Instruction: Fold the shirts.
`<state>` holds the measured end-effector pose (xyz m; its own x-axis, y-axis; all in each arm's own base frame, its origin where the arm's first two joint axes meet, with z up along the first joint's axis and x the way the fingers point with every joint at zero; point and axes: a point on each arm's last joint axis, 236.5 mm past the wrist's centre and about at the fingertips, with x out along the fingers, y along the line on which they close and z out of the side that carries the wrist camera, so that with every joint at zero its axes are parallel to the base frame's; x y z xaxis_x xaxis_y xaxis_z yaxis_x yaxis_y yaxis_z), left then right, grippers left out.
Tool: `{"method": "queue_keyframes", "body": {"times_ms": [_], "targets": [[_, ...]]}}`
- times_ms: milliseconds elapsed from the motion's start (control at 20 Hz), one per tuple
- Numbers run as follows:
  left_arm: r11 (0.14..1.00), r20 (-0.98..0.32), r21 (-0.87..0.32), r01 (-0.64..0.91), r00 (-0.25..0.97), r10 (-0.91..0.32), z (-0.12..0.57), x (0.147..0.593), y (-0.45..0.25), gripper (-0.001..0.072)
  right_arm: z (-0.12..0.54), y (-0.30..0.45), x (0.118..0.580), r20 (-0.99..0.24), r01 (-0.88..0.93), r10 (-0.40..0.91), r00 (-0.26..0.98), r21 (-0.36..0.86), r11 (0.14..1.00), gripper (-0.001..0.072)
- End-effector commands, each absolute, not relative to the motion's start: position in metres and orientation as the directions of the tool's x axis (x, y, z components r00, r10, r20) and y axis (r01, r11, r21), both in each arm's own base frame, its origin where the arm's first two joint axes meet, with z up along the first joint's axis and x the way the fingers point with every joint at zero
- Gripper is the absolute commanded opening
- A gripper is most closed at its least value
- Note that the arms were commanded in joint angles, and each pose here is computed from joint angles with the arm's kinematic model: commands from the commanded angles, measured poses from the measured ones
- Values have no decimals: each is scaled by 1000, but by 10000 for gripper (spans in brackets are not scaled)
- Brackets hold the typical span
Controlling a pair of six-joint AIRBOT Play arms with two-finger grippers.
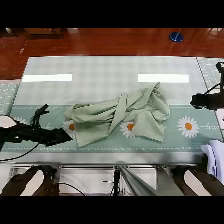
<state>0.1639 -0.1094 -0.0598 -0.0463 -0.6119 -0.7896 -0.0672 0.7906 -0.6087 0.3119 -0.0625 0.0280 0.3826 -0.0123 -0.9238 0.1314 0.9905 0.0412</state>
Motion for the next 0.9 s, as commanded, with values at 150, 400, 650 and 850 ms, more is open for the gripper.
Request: {"method": "queue_keyframes", "body": {"times_ms": [150, 400, 650, 850], "targets": [[793, -779, -602, -93, -149, -609, -98, 166, -149, 619, 11, -70, 307, -947, 149, -2, 320, 48, 988, 416], [773, -773, -600, -207, -100, -626, -128, 189, -163, 615, 11, -70, 307, -947, 147, -2, 320, 47, 988, 416], [766, -773, -589, -259, -97, -627, -136, 196, -163, 43, 9, -68, 301, -955, 128, 6, 298, 47, 991, 481], [751, -736, -629, -201, -159, -658, -124, 182, -171, 28, 6, -55, 304, -953, 92, 66, 294, 97, 991, 518]]}}
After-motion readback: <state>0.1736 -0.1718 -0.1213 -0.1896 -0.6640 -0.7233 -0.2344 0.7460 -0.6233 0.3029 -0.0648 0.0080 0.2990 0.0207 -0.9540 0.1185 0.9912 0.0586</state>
